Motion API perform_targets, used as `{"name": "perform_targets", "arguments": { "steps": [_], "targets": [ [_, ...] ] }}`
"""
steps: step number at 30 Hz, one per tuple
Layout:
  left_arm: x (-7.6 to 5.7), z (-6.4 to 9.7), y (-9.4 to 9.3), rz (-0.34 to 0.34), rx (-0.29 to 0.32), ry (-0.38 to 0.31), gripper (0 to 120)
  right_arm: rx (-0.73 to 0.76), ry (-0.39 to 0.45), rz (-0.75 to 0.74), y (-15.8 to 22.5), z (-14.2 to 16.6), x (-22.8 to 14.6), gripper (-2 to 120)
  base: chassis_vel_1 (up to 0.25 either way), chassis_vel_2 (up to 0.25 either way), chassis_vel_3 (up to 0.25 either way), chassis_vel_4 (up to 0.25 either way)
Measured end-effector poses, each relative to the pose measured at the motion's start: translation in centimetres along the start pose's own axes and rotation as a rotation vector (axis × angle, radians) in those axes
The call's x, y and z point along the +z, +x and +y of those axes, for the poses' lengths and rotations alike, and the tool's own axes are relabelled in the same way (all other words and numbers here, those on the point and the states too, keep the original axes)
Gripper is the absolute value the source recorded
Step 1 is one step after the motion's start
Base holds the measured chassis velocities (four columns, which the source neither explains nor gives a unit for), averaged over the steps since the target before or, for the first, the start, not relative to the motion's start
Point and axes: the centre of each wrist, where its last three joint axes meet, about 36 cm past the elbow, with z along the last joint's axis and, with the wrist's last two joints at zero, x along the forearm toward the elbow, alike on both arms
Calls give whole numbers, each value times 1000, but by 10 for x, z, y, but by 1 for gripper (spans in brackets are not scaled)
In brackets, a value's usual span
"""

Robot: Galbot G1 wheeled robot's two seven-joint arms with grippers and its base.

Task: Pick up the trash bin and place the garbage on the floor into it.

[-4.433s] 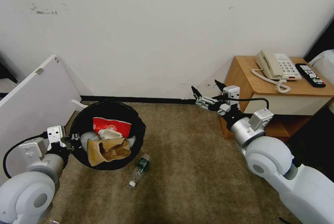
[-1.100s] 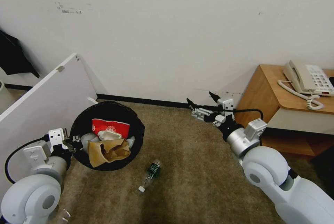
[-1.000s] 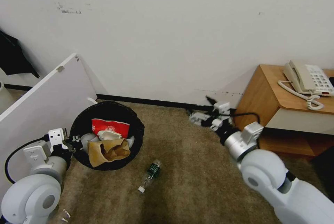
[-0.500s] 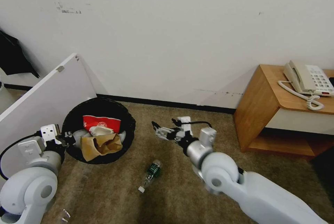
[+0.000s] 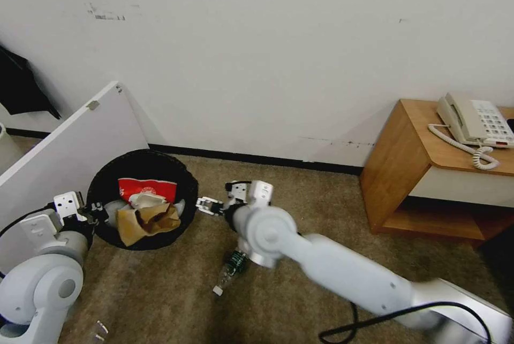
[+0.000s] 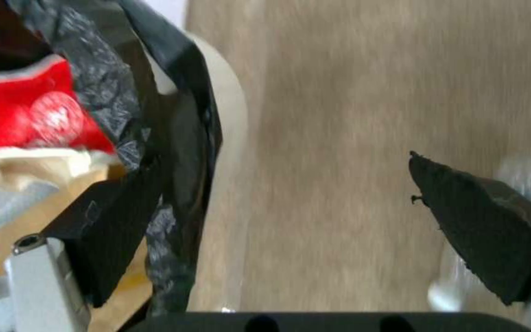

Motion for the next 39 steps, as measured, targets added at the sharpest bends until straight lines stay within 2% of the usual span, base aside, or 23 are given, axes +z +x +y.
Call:
{"name": "perform_targets", "arguments": {
  "steps": [4,11,21,36,39],
  "targets": [
    [-1,1,-1,4,7,9,1,50,-83,126,-9,2,-4,100,0,0,0,0],
    [1,1,0,15,26,14,0,162,-190,192,-28,-12,1,100,0,0,0,0],
    [1,-2,0,14,35,21,0,276,-229,188,-53,-42,4,100,0,0,0,0],
    [5,-4,-2,26,39,22,0,332,-236,155,-84,-79,5,100,0,0,0,0],
    [7,-6,-4,32,38,22,0,359,-235,135,-95,-94,6,100,0,0,0,0]
  ]
}}
